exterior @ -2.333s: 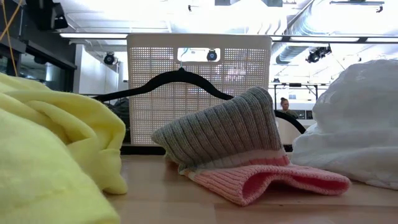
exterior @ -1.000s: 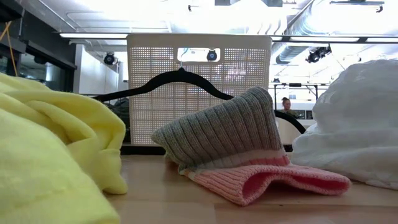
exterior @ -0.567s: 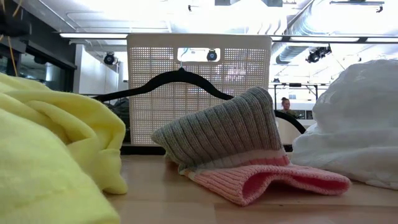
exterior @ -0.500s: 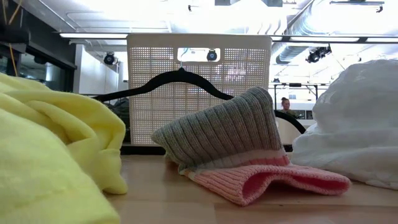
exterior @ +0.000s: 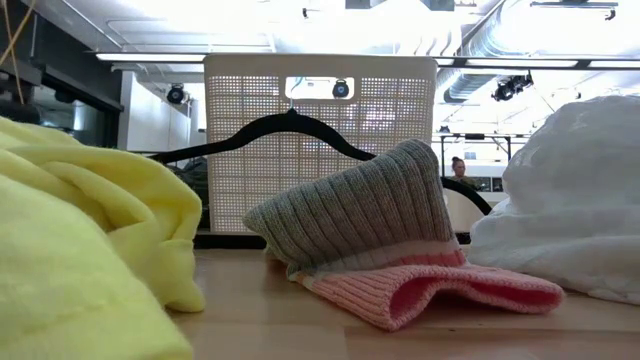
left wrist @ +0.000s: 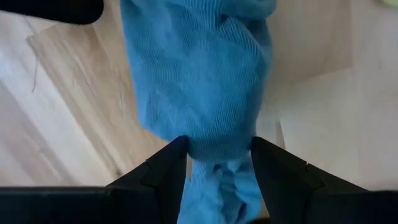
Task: Pick & Place Cloths
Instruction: Put the blue sock into the small white bin
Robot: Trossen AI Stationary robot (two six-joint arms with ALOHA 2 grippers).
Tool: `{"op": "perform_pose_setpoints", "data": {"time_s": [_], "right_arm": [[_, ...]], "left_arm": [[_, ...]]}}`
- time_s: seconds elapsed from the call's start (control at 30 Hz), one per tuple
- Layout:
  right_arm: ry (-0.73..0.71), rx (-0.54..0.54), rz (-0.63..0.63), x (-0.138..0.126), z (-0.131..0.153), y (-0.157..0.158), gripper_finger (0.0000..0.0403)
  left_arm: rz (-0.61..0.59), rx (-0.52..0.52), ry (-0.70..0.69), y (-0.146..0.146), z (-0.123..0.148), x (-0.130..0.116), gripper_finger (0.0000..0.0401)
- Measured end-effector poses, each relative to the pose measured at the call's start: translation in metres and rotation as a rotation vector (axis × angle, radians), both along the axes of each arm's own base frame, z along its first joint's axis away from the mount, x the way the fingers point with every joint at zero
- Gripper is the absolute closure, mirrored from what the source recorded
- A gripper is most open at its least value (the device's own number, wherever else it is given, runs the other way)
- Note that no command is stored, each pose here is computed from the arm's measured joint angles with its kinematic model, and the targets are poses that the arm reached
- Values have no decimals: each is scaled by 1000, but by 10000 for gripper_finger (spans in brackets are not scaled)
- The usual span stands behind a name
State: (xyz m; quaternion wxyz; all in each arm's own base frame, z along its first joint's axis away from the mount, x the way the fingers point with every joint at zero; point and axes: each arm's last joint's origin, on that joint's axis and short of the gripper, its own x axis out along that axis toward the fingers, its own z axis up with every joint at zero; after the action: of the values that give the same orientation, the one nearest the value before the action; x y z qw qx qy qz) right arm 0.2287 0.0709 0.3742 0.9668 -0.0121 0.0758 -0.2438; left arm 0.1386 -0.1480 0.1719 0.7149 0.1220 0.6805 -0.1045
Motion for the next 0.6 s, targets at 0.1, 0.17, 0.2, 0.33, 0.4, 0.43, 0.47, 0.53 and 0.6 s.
{"op": "perform_pose_setpoints", "data": {"time_s": [0.1, 0.17, 0.2, 0.33, 0.4, 0.43, 0.47, 0.53, 0.6], "right_arm": [[0, 0, 0, 0, 0, 0, 50], [0, 0, 0, 0, 0, 0, 50], [-1, 1, 0, 0, 0, 0, 50], [-1, 1, 0, 0, 0, 0, 50], [-1, 2, 0, 0, 0, 0, 50], [-3, 6, -1, 0, 0, 0, 50], [-7, 13, -2, 0, 0, 0, 50], [-9, 17, -3, 0, 0, 0, 50], [-10, 17, -2, 0, 0, 0, 50]], "left_arm": [[1, -11, -33, 0, -7, 0, 227], [5, -11, -46, 1, -12, 0, 227], [9, -13, -52, 2, -14, -1, 228], [27, -34, -67, 3, -20, -1, 261], [27, -42, -69, 2, -21, -1, 296], [26, -49, -66, 2, -21, -1, 319], [26, -55, -61, 2, -20, -1, 345], [27, -66, -51, 1, -20, -1, 382], [34, -72, -51, 0, -18, 0, 385]]}}
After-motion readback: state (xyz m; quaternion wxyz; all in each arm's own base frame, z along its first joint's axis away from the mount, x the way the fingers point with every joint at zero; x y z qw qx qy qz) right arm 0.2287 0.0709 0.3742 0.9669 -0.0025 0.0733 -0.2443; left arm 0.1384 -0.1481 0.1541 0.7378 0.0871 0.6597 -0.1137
